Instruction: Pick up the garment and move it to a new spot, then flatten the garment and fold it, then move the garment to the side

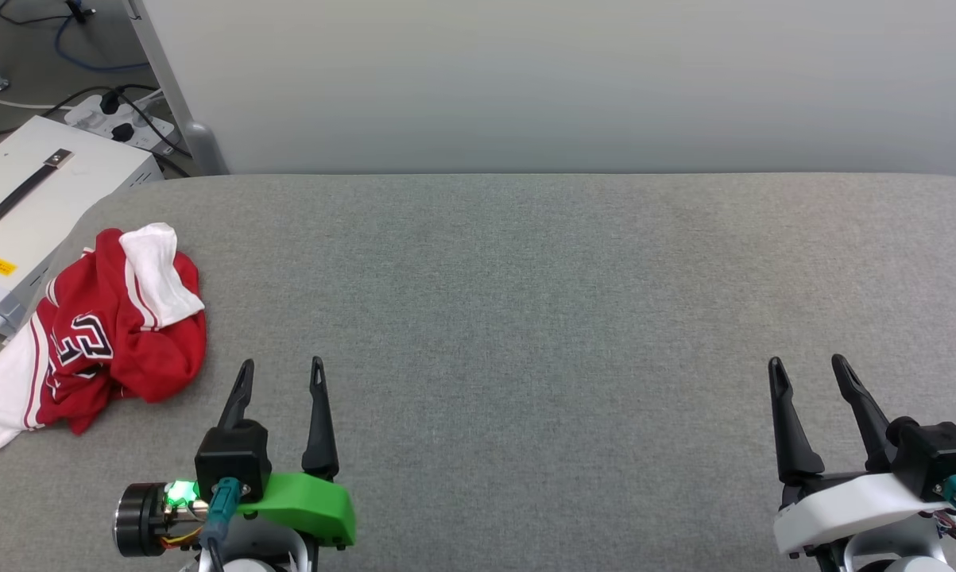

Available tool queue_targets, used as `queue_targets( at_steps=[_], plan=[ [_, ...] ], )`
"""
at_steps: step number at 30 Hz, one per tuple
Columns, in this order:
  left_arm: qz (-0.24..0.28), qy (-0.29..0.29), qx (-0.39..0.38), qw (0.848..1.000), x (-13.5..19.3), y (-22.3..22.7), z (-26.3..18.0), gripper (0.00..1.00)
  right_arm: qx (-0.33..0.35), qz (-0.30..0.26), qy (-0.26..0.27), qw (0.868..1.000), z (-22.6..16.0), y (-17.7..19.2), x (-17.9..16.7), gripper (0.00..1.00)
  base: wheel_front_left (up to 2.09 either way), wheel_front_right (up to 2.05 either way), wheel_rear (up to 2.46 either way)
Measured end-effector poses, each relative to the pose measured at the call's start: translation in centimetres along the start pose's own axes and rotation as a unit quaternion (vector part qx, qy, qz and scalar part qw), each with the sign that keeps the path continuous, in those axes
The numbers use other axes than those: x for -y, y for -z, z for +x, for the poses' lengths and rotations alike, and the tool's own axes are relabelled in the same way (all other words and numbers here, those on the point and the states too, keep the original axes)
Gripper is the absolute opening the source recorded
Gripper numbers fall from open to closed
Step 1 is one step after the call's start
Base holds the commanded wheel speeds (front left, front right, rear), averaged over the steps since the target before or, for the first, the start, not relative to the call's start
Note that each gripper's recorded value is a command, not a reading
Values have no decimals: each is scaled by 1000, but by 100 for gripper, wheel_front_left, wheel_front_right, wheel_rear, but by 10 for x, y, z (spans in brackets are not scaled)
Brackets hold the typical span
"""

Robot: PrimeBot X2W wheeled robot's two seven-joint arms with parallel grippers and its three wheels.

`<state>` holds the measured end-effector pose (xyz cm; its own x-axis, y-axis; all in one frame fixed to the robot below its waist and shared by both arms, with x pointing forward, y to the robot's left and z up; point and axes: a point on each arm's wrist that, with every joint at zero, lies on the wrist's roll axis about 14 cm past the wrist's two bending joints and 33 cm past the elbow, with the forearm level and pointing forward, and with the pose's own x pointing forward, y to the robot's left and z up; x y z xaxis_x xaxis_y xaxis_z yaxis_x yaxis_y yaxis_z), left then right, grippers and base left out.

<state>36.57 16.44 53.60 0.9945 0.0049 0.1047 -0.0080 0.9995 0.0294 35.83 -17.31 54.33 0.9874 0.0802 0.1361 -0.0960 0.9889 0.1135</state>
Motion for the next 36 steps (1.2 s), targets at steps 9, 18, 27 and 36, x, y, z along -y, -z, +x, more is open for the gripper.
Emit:
queue_targets(
  at_steps=[9, 18, 27, 36],
  plan=[
    [0, -2, 7, 1000, 1, -1, -1, 100, 0, 5, 1, 1000, -4, 3, 0, 100, 0, 0, 0],
    [3, -21, 12, 1000, -8, -1, -5, 100, 7, 13, -12, 1000, 1, 4, -8, 100, 0, 0, 0],
    [3, -59, 16, 998, -29, -1, -16, 100, 6, 22, -52, 998, 12, 10, -34, 100, 0, 0, 0],
    [-1, -111, 17, 994, -58, 0, -33, 100, 3, 36, -97, 995, 22, 16, -64, 100, 0, 0, 0]
  ],
)
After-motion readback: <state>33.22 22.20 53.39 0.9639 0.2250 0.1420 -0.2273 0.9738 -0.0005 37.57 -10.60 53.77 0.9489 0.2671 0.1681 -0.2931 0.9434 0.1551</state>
